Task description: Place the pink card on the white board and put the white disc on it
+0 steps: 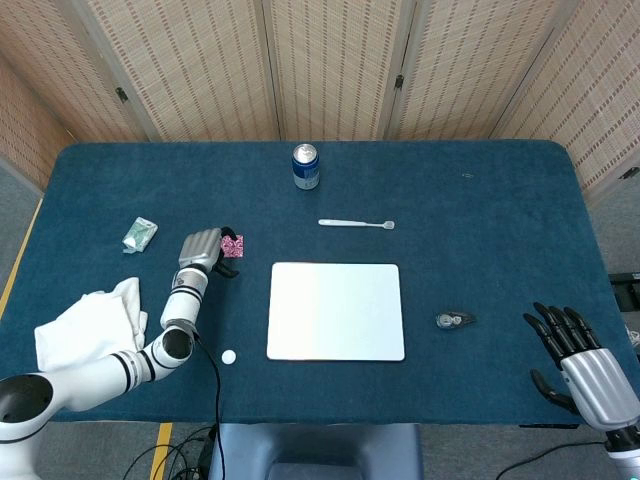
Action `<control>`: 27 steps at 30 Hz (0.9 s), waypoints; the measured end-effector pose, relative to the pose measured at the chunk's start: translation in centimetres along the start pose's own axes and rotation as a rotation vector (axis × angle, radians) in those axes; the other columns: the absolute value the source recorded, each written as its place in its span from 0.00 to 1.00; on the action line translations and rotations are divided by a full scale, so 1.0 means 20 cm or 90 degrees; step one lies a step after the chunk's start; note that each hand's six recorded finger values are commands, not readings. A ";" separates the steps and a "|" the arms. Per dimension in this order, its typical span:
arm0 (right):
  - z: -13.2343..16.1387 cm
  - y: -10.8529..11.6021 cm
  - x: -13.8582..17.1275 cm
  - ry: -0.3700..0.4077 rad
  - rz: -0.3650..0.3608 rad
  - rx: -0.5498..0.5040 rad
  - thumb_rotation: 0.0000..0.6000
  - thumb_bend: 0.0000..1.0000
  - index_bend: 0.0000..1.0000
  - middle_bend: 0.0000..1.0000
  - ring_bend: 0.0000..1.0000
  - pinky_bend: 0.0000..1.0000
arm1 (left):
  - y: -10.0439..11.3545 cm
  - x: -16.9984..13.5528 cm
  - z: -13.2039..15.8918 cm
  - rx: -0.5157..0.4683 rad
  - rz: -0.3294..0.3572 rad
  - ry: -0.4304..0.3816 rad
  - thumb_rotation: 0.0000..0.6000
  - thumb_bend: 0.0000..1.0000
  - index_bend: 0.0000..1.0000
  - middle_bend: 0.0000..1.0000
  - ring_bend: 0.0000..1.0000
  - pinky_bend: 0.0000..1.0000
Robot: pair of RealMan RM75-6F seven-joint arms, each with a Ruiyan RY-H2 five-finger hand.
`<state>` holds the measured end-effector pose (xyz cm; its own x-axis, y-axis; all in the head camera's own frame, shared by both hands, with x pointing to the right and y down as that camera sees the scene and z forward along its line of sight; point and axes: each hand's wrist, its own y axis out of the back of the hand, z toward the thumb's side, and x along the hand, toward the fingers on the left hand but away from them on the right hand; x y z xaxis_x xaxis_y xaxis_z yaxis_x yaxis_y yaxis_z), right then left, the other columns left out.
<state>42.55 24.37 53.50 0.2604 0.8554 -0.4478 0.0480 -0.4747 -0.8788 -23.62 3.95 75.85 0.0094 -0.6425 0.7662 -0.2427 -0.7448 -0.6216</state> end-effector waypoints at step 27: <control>-0.04 0.00 -0.04 -0.031 -0.008 0.010 1.00 0.32 0.00 0.00 0.00 0.00 | 0.00 0.19 -0.14 0.008 -0.022 0.018 1.00 0.22 0.31 1.00 1.00 1.00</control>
<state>43.15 23.52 53.89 0.2120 0.8709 -0.4434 0.0364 -0.4604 -0.8870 -26.23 2.05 79.14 -0.0105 -0.6114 0.7913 -0.2303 -0.7686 -0.5969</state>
